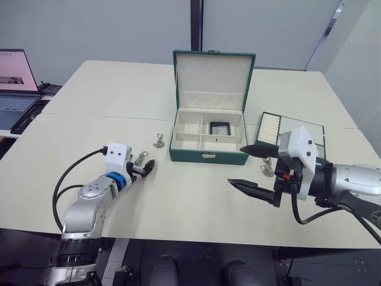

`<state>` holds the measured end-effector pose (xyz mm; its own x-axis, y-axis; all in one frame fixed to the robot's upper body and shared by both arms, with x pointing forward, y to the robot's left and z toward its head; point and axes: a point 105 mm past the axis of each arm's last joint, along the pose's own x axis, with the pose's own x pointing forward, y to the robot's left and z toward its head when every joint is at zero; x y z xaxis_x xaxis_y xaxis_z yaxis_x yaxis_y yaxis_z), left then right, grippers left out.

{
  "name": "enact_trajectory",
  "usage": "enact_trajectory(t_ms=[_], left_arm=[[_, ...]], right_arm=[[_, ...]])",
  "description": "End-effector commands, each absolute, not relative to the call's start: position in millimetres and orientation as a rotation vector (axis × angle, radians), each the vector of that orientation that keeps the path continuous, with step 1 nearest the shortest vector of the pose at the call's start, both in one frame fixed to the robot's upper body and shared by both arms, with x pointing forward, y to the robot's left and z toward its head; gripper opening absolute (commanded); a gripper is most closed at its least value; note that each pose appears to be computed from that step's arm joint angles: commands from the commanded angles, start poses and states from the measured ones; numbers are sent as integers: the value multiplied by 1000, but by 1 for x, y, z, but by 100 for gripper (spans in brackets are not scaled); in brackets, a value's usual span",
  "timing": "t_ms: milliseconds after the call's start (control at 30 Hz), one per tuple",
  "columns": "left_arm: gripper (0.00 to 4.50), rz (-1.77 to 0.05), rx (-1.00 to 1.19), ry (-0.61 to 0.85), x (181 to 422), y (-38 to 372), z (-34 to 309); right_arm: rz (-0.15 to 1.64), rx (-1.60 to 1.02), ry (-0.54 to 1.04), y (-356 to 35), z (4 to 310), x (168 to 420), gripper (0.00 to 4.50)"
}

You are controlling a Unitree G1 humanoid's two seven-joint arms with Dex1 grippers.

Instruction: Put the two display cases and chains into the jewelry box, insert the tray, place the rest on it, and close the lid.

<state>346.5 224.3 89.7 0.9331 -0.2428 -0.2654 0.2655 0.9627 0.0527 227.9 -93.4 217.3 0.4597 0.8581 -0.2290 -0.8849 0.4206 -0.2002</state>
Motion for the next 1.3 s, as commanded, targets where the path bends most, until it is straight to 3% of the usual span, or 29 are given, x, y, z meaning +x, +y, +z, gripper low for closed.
enact_trajectory(t_ms=[33, 167, 267, 667, 1067, 1300], left_arm=[[448, -272, 104, 242, 348, 221, 92], [448, -267, 103, 255, 345, 224, 88], [393, -259, 96, 262, 343, 226, 86], [18, -269, 99, 255, 343, 227, 82], [10, -273, 125, 246, 345, 226, 84], [10, -259, 164, 189, 345, 229, 110]], right_arm=[[1091, -333, 58, -92, 225, 225, 450], [1085, -333, 61, -93, 225, 225, 450], [1081, -334, 62, -93, 225, 225, 450], [1072, -337, 62, -94, 226, 225, 450], [1068, -338, 67, -95, 226, 225, 450], [1064, -341, 71, -97, 225, 225, 450]])
